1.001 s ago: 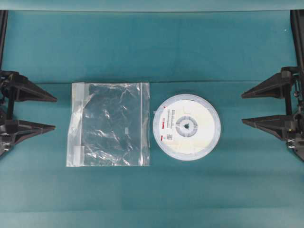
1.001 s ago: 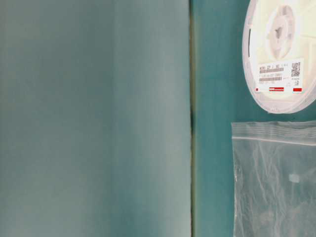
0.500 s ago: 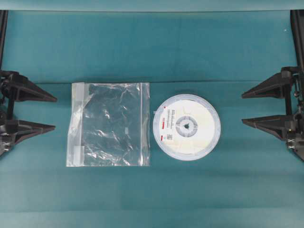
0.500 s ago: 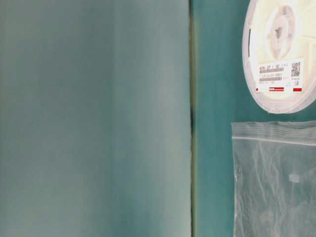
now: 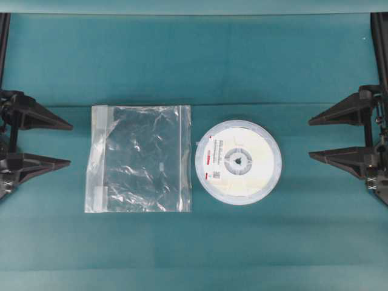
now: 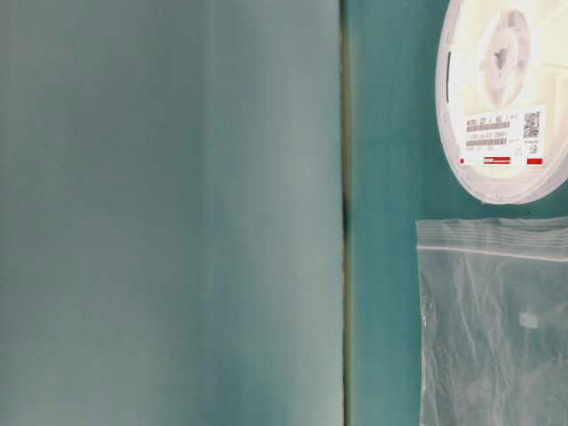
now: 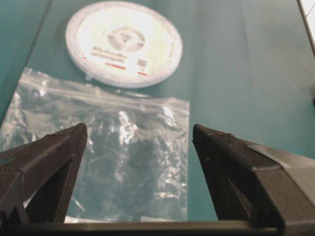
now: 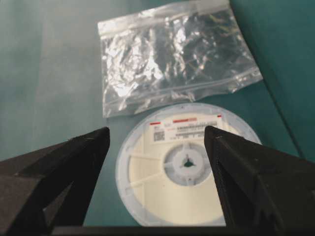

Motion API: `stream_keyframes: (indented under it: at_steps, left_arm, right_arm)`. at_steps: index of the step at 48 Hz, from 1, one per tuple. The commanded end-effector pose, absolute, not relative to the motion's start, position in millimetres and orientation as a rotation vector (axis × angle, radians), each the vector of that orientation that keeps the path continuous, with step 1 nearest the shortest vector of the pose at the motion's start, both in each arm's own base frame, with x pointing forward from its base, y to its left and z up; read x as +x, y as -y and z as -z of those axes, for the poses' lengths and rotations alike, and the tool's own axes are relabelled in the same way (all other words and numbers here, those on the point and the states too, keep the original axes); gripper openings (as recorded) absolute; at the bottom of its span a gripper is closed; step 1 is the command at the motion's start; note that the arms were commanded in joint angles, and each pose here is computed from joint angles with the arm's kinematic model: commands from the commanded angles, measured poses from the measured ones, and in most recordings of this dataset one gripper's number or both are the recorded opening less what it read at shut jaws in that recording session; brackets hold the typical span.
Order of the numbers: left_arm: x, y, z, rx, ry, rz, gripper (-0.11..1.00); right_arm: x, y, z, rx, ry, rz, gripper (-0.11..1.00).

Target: Take out the reel from the clear zip bag.

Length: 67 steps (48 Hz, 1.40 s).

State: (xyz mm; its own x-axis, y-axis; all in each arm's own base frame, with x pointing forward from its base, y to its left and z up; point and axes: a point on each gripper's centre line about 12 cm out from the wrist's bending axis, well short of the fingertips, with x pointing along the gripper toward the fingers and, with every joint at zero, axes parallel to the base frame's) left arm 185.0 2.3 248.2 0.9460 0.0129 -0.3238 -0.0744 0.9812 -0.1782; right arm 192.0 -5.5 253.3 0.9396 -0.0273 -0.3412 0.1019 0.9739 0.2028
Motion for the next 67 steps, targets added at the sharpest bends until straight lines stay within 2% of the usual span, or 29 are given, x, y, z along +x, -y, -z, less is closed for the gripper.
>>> stream_keyframes:
  at_steps: [1,15,46,67]
  left_arm:
    - [188.0,-2.1,-258.5,-0.19,-0.302,-0.041,0.93]
    - [187.0,-2.3,-259.9,-0.19,-0.294,-0.042,0.93]
    - [187.0,-2.1,-259.9,-0.192,-0.294,-0.04,0.93]
    - [187.0,-2.1,-259.9,-0.192,-0.294,-0.04,0.93]
  right_arm:
    - [193.4,5.2,-261.8,0.211,-0.315,0.061,0.89]
    - [189.6,5.1,-273.5,0.208,-0.237,0.052,0.88]
    - [190.2,5.3,-277.9,0.201,-0.17,0.045,0.89]
    - [189.4,5.3,-272.2,0.208,-0.191,0.048,0.89]
